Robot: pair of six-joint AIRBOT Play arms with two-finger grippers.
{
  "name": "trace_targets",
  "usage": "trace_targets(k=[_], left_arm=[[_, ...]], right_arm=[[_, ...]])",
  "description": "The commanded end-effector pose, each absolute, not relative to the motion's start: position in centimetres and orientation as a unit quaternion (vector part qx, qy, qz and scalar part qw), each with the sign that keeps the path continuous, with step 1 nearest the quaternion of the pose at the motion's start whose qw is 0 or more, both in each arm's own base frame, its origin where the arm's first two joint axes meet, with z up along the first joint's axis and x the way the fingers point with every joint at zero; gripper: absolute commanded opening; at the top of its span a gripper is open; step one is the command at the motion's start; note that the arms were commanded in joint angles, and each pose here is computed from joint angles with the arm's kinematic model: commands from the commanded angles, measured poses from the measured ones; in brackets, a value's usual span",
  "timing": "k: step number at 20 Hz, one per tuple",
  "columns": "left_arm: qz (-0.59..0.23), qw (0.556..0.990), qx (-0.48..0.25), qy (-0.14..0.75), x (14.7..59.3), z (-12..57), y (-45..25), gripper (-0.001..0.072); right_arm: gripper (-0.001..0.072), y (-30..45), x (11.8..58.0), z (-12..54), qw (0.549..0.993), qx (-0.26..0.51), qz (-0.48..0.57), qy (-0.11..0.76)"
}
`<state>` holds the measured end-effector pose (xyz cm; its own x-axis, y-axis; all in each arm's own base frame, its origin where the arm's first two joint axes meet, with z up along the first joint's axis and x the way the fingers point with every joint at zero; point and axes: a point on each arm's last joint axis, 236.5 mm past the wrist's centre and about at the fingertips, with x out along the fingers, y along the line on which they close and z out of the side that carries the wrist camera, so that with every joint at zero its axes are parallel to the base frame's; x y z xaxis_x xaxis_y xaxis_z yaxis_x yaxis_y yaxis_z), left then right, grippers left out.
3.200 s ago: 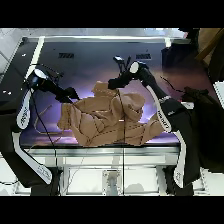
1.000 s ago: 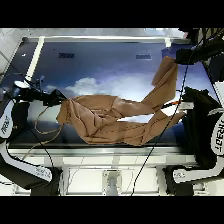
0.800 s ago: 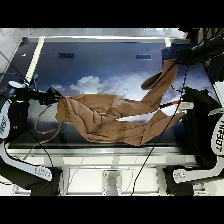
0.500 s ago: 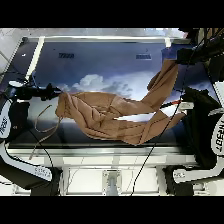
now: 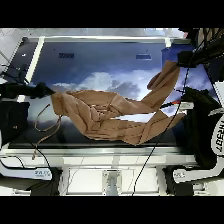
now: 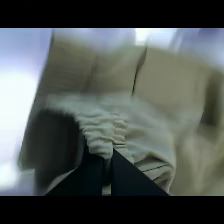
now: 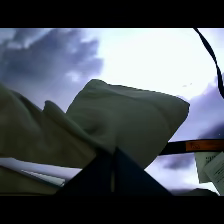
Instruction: Fold the clothes and pants, and hang the long-sleeved shirts on hangers.
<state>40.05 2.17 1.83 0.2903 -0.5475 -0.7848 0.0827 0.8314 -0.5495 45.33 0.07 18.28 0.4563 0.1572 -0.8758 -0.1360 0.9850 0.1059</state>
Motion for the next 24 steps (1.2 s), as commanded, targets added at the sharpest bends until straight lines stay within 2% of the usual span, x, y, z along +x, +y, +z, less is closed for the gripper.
trace_targets(k=[1, 5, 8, 11, 14, 15, 16, 17, 20, 22, 23, 24], left_arm=[[-0.202, 0.695, -0.089, 0.684, 28.8, 1.8, 5.3, 0.0021], [-0.179, 0.679, -0.091, 0.706, 21.9, -1.3, 4.3, 0.0021], [-0.092, 0.664, -0.089, 0.737, 17.3, -5.5, 6.5, 0.0022], [0.035, 0.677, -0.092, 0.730, 17.0, -7.1, 10.6, 0.0022], [0.127, 0.723, -0.126, 0.667, 20.2, -7.0, 13.4, 0.0024], [0.145, 0.740, -0.137, 0.643, 21.6, -6.6, 14.0, 0.0149], [0.150, 0.761, -0.153, 0.613, 23.4, -5.8, 14.2, 0.0554], [0.149, 0.783, -0.170, 0.580, 25.5, -4.7, 14.2, 0.0705], [0.125, 0.857, -0.205, 0.456, 32.5, 1.6, 14.5, 0.0720], [0.078, 0.887, -0.241, 0.386, 36.8, 6.1, 13.4, 0.0713], [0.042, 0.884, -0.257, 0.388, 38.2, 7.1, 12.2, 0.0708], [-0.001, 0.872, -0.259, 0.416, 39.3, 7.2, 10.8, 0.0708]], right_arm=[[0.0015, -1.7, 43.1, 17.7, 0.832, 0.007, 0.043, 0.553], [0.0015, -5.6, 41.1, 19.9, 0.840, 0.010, -0.037, 0.541], [0.0015, -8.2, 39.3, 16.9, 0.807, 0.066, -0.086, 0.581], [0.0015, -9.7, 40.6, 10.5, 0.791, 0.111, -0.122, 0.590], [0.0015, -8.4, 44.2, 5.4, 0.798, 0.172, -0.115, 0.566], [0.0015, -7.1, 45.3, 4.4, 0.797, 0.191, -0.098, 0.564], [0.0015, -6.3, 46.0, 3.7, 0.796, 0.199, -0.087, 0.565], [0.0015, -5.8, 46.3, 3.0, 0.794, 0.197, -0.083, 0.569], [0.0016, -5.4, 46.4, 2.4, 0.792, 0.188, -0.079, 0.575], [0.0029, -5.4, 46.4, 2.7, 0.794, 0.184, -0.076, 0.575], [0.0149, -5.4, 46.5, 3.0, 0.797, 0.174, -0.069, 0.574], [0.0360, -5.5, 46.6, 3.6, 0.801, 0.168, -0.066, 0.571]])
